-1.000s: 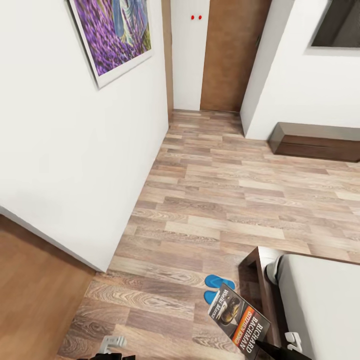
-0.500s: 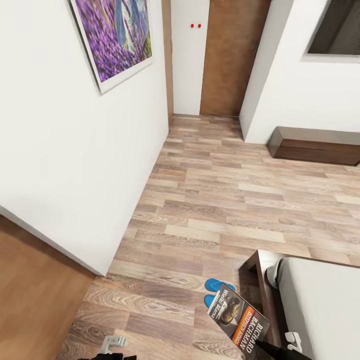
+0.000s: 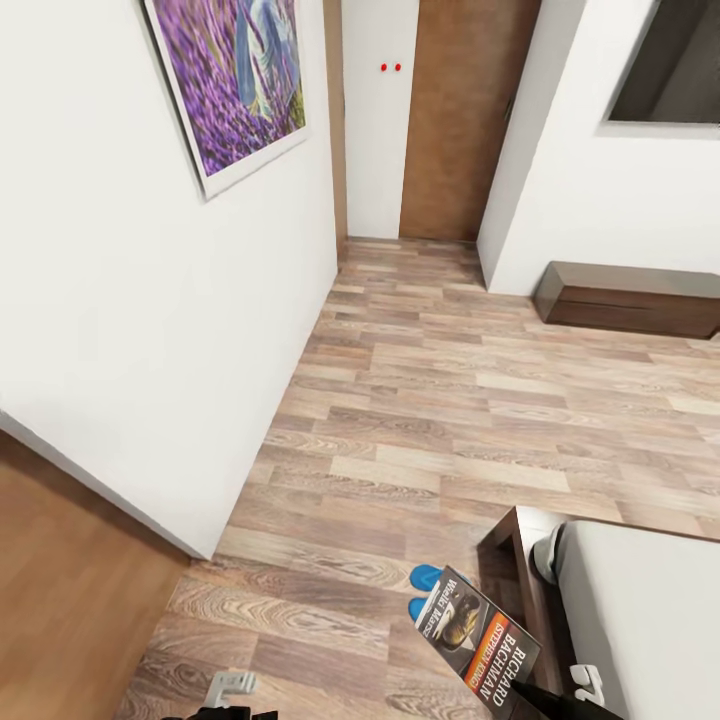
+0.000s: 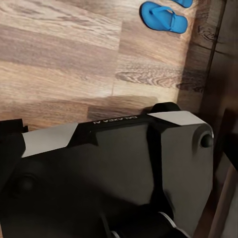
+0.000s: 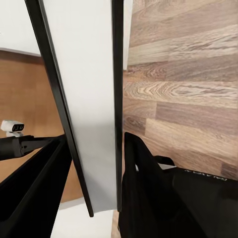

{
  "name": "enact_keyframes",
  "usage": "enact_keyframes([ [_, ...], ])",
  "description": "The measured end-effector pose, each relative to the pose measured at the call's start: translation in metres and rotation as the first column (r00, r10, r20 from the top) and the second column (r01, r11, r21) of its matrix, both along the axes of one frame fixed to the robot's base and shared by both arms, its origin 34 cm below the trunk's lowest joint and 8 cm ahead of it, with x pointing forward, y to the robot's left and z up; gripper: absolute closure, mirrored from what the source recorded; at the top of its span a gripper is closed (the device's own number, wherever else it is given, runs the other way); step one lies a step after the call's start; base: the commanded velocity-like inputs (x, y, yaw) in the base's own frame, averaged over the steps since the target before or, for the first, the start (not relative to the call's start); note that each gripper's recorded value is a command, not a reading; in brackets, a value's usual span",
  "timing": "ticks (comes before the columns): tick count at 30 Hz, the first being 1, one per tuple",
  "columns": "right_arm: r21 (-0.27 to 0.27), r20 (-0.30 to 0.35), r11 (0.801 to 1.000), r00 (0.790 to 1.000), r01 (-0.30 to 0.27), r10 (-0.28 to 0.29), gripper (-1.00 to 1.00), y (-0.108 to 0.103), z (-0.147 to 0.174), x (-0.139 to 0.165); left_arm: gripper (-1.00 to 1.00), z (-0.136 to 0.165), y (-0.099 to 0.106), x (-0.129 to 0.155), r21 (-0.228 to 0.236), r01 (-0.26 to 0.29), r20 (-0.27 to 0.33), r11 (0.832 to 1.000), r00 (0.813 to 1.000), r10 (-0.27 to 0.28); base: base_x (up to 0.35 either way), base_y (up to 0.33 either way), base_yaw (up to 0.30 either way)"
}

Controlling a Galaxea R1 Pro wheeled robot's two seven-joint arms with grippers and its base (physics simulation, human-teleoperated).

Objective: In the bedroom, move the book from the bed onto either nightstand, and place the two sandals side by side next to the bed.

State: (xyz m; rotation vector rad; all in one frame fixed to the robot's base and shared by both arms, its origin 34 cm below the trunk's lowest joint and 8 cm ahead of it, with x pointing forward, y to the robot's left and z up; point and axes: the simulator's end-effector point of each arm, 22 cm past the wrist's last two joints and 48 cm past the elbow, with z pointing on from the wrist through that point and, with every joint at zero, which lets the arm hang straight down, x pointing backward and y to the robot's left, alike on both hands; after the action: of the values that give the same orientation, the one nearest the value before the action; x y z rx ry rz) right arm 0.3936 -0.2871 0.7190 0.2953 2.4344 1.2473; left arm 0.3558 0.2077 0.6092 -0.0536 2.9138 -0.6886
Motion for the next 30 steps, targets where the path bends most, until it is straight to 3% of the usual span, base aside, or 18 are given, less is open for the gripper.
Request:
enact_keyframes([
  [30, 0.0, 0.048, 1.0, 0.999, 0.0, 0.0, 1.0, 0.0, 0.014, 0.013, -1.0, 0.013, -0.006, 0.019, -0.007, -0.002, 0.05, 1.0, 0.999, 0.003, 0.0, 0.0, 0.0],
])
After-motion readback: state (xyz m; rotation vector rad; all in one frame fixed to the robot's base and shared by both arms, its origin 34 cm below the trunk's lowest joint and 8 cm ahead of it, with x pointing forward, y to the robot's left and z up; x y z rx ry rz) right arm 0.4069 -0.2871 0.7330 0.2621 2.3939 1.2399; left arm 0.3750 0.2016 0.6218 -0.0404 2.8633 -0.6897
